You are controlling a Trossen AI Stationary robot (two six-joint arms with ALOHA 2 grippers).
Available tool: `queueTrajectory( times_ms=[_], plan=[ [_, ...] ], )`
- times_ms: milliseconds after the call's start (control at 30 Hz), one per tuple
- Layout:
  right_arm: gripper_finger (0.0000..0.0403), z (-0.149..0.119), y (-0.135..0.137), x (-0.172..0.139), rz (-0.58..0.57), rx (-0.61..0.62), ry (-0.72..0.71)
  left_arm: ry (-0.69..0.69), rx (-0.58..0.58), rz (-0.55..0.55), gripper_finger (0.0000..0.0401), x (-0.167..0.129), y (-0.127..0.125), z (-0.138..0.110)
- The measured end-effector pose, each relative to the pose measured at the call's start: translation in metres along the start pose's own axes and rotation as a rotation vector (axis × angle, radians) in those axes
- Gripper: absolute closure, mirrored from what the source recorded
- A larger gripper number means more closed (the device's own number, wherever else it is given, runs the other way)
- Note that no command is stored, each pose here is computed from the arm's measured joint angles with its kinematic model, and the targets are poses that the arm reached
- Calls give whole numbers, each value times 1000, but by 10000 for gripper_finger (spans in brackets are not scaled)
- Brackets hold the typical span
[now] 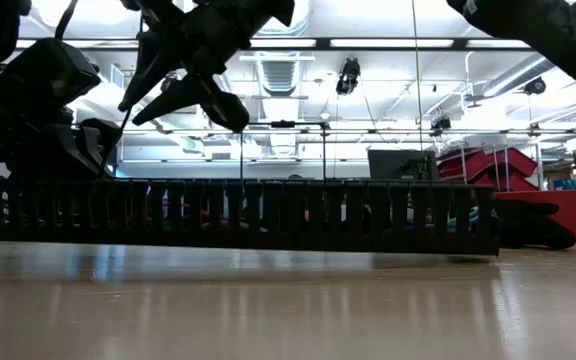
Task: Ziptie cables
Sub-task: Put the colored zip-tied cables into the black cable duct
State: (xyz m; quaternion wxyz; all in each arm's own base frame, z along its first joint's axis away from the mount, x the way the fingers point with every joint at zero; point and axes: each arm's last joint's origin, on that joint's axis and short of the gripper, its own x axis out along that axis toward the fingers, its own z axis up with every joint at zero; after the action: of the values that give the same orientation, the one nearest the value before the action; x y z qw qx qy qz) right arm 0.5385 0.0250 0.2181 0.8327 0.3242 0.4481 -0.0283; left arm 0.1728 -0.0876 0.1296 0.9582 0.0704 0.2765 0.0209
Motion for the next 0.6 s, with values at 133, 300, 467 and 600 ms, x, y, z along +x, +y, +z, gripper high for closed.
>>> queueTrajectory(
  times_ms=[133, 300, 467, 600],
  plan=[
    [367, 3, 5, -11, 15, -27, -21, -1, -1, -1, 401, 0, 0, 0],
    [381, 4, 5, -14, 16, -30, -26, -1, -1, -1, 401, 0, 0, 0],
    [385, 5, 5, -13, 14, -48, -36, -2, -2, -2, 401, 0, 0, 0],
    [400, 5, 5, -13, 7, -18, -39, -2, -2, -2, 401, 0, 0, 0]
  ],
)
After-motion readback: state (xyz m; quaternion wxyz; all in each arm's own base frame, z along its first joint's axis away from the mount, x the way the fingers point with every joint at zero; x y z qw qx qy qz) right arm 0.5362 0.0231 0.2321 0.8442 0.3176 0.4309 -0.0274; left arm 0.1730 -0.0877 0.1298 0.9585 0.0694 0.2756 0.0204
